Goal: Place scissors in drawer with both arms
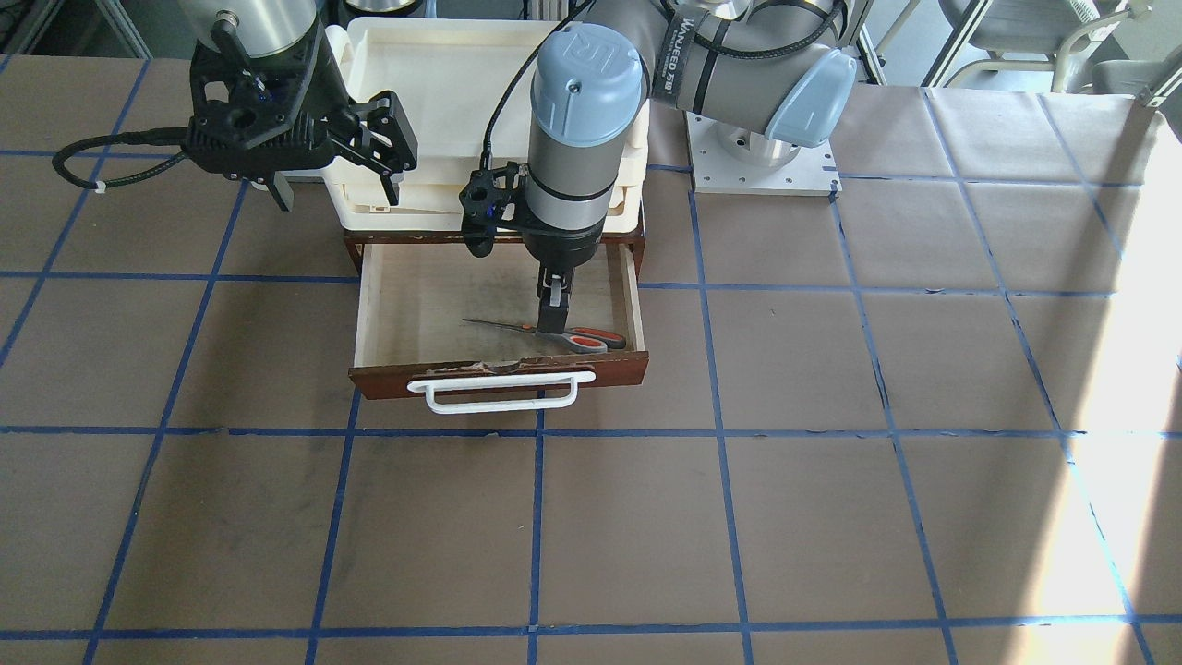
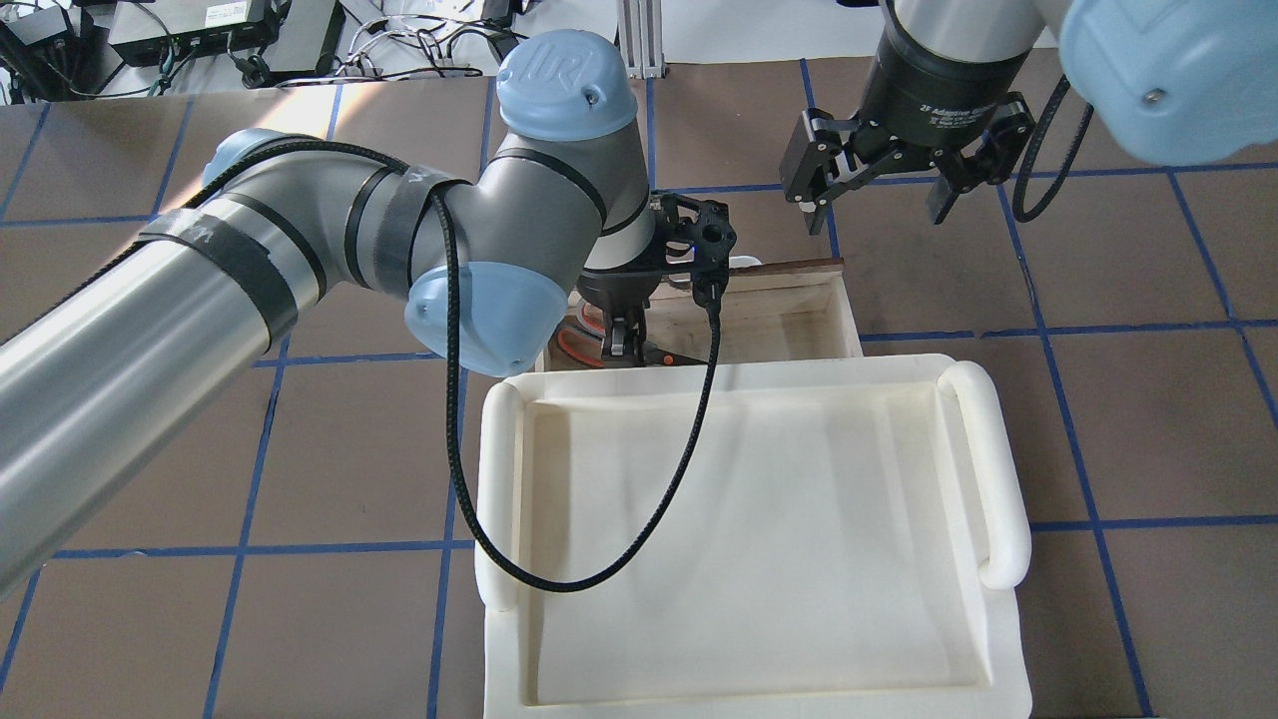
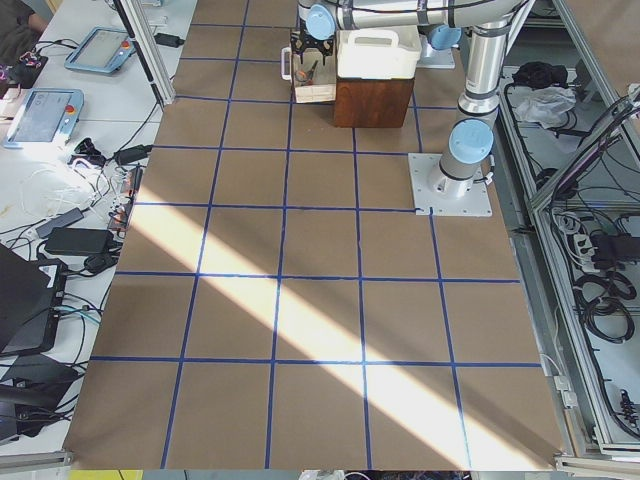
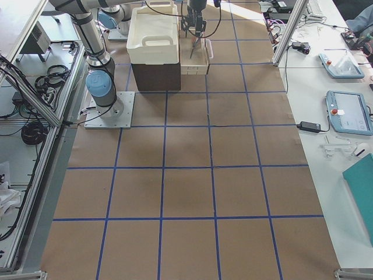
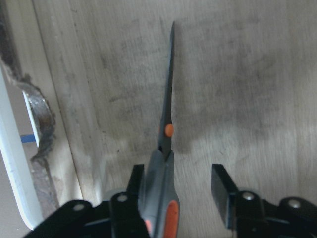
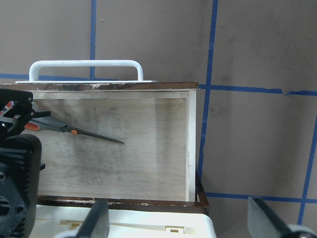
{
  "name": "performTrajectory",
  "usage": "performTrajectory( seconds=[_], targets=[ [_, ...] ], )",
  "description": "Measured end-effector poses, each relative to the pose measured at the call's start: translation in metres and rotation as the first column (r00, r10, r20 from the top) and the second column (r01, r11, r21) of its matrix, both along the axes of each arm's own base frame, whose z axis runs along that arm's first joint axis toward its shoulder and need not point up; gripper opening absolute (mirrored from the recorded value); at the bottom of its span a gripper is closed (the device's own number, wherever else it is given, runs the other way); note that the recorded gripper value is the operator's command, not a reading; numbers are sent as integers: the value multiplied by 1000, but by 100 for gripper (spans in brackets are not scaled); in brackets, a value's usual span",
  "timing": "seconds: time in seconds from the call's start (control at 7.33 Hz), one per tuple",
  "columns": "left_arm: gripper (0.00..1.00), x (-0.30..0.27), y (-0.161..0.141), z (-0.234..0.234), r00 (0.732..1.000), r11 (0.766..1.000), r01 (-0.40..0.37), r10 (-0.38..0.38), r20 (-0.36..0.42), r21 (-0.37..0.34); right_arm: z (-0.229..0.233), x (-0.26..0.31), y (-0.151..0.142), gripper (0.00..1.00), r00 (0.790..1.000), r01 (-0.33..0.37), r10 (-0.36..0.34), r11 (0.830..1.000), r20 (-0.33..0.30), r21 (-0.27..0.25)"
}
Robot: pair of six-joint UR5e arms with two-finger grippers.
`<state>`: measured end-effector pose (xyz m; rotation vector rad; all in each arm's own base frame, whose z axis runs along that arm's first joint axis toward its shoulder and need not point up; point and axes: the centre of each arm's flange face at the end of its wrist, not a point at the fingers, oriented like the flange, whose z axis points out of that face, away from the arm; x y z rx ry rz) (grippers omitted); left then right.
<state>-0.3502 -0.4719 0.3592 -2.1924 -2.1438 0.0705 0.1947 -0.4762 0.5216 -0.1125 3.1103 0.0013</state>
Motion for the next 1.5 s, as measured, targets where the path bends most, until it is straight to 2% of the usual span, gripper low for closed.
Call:
performTrajectory(
  seconds=[0.14, 0.27, 0.41, 0.55, 0.68, 0.82, 0.95, 1.23, 1.36, 1.5],
  targets=[
    [80, 1, 3, 12, 997, 997, -75, 75, -3, -5, 0, 0, 0, 100, 1000, 2, -2, 1000, 0, -1],
    [82, 2, 6, 27, 983, 983, -183, 183, -9, -10, 0, 0, 0, 100, 1000, 6, -6, 1000, 0, -2],
    [88, 5, 8, 43, 953, 952, -304, 304, -20, -19, 0, -1, -1, 100, 1000, 10, -10, 1000, 1, -2],
    [90, 9, 10, 60, 904, 903, -428, 427, -35, -28, 0, -1, -1, 100, 1000, 13, -13, 1000, 0, -2],
    [100, 14, 12, 74, 832, 832, -554, 553, -53, -28, 0, -1, -1, 100, 1000, 16, -16, 1000, -4, -4],
    [100, 26, 8, 85, 729, 730, -683, 681, -70, -18, 1, -2, -1, 100, 1000, 17, -17, 1000, -7, -10],
    [100, 48, -2, 93, 604, 605, -796, 793, -82, -4, 3, -2, -2, 100, 1000, 17, -18, 1000, -7, -23],
    [100, 109, -24, 106, 381, 383, -923, 921, -85, 16, 5, -1, -5, 100, 1000, 18, -18, 999, -4, -48],
    [100, 142, -33, 113, 230, 233, -972, 970, -82, 32, 6, -1, -6, 100, 1000, 18, -18, 998, -3, -61],
    [100, 168, -37, 118, 108, 111, -993, 991, -77, 41, 7, -1, -7, 100, 1000, 18, -18, 997, -1, -70]
  ],
)
